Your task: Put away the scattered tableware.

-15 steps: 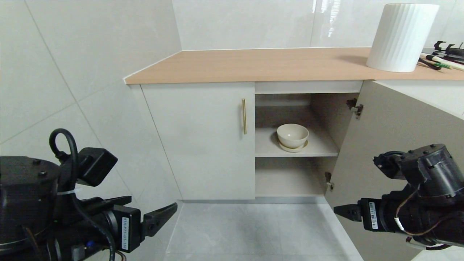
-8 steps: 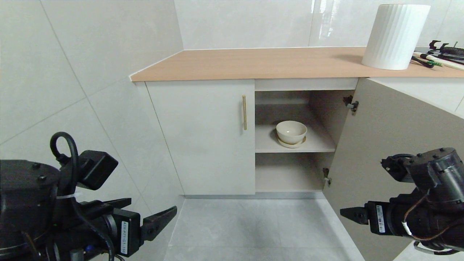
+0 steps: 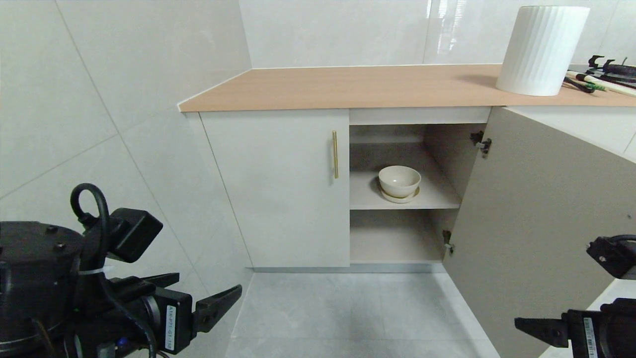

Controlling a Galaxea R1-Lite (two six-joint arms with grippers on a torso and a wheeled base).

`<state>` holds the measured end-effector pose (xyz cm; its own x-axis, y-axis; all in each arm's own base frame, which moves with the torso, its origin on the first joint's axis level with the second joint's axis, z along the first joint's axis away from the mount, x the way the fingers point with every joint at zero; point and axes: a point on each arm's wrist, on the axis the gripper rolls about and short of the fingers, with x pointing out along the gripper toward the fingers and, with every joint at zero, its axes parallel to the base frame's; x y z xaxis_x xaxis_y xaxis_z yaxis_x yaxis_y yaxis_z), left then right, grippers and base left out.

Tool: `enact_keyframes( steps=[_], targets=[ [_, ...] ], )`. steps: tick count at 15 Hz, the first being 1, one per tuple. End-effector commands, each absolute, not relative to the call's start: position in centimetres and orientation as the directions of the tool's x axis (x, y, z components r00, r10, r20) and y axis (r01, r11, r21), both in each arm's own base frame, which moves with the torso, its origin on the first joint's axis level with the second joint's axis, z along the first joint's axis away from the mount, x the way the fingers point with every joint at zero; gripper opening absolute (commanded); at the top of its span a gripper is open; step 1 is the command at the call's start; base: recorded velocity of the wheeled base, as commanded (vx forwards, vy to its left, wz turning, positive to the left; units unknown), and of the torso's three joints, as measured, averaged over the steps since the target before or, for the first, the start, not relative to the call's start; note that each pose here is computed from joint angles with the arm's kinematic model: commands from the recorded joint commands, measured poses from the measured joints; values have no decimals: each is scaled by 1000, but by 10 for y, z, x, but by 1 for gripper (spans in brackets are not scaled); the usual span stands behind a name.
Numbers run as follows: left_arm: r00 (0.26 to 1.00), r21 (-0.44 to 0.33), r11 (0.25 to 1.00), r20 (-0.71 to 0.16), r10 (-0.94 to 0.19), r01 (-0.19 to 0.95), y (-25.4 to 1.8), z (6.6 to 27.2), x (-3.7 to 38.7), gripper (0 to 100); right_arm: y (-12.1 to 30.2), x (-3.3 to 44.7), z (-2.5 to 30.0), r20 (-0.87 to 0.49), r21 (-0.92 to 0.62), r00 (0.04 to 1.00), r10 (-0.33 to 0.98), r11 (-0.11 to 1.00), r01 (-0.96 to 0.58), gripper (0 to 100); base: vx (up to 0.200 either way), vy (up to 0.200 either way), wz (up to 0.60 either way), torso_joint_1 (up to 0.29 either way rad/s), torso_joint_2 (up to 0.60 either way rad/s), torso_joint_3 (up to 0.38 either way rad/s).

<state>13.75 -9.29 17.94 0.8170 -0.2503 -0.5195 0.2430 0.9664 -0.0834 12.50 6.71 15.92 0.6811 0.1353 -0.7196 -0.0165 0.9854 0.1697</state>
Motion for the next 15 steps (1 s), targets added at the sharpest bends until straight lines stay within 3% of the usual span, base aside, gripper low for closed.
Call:
enact_keyframes(
  steps=[1,12,15],
  targets=[
    [814,-78,967,-526,-246,241,-93,178,138,100,62,116,152,-729,169,672,130,986,-7,100,0,-200,0,-2,2,2],
    [815,-80,967,-523,-248,243,-93,178,137,100,42,130,148,-745,197,667,22,962,189,100,0,-200,0,4,1,0],
    [815,-80,967,-523,-248,243,-92,178,137,100,21,140,150,-746,172,660,-87,933,317,100,0,0,0,0,0,0]
  ],
)
